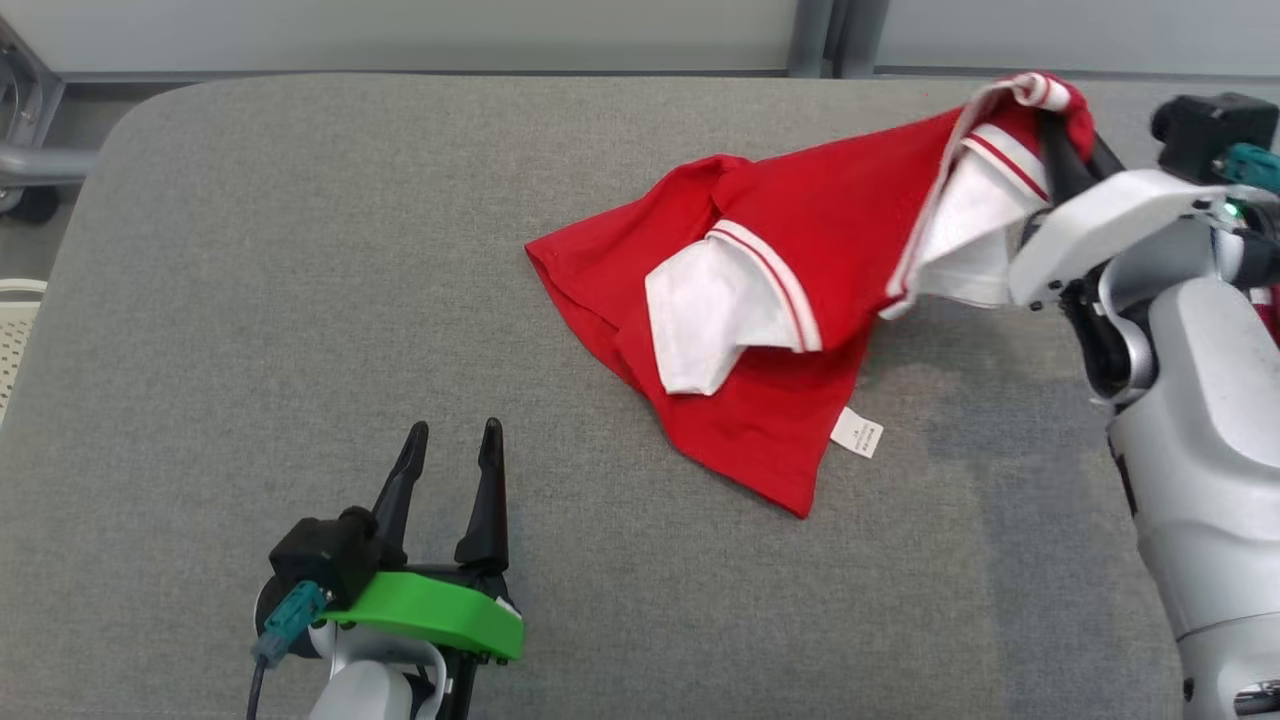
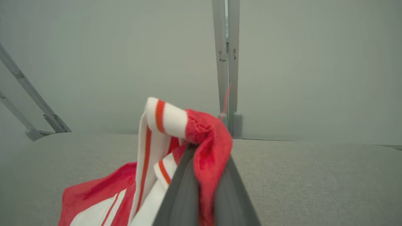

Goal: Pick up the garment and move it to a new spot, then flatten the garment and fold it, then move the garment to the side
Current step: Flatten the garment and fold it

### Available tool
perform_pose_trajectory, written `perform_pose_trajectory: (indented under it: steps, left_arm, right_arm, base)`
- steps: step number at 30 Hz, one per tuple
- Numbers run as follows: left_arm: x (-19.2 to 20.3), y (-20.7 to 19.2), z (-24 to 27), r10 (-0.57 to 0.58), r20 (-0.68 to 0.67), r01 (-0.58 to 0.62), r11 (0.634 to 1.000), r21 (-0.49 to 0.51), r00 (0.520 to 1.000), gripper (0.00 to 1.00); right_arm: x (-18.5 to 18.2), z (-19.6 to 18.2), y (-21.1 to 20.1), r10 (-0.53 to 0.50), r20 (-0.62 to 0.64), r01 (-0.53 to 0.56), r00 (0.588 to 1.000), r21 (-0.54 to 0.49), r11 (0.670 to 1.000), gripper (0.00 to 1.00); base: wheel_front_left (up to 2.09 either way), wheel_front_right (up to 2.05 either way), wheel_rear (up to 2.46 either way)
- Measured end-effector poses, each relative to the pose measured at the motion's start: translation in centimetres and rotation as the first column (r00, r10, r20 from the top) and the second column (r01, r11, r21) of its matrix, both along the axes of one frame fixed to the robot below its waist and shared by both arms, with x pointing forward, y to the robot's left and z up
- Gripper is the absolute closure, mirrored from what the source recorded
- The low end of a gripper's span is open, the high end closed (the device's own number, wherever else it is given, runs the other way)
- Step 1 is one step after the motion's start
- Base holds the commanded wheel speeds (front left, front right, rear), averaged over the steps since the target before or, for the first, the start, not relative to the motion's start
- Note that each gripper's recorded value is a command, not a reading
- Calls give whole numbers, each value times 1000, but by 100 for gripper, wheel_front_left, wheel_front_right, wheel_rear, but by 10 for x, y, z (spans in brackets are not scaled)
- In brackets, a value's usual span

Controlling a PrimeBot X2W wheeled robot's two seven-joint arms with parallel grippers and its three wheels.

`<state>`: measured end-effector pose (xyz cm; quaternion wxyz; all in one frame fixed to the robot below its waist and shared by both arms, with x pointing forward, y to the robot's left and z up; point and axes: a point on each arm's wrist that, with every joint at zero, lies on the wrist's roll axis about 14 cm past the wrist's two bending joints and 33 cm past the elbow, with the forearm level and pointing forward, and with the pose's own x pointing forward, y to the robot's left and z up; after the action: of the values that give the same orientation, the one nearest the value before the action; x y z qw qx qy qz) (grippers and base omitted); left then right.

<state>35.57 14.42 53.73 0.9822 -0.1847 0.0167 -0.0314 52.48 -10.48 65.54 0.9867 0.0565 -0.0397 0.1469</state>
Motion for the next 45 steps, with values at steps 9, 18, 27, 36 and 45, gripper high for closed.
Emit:
perform_pose_trajectory:
  steps: [9, 18, 27, 36, 45]
  left_arm:
    - [10, -3, -13, -20, -36, 20, 1000, 12, 999, 0]
    - [15, -5, -26, -34, -69, 35, 999, 19, 997, 0]
    - [22, -10, -30, -52, -77, 53, 998, 20, 996, 0]
    - [26, -22, -24, -84, -56, 86, 996, 25, 995, 0]
    - [23, -31, -7, -109, -4, 109, 994, 30, 994, 0]
  right_arm:
    - [28, -81, -70, -182, -198, 182, 963, -20, 983, 100]
    - [43, -100, -102, -266, -210, 268, 941, -21, 963, 91]
    - [48, -102, -122, -306, -193, 302, 932, -51, 952, 0]
    - [38, -82, -126, -295, -134, 289, 946, -62, 955, 0]
    - [-7, -77, -104, -225, -98, 226, 969, -2, 974, 0]
  base:
    - [0, 0, 0]
    - [0, 0, 0]
    - [0, 0, 0]
    - [0, 0, 0]
    - [0, 0, 0]
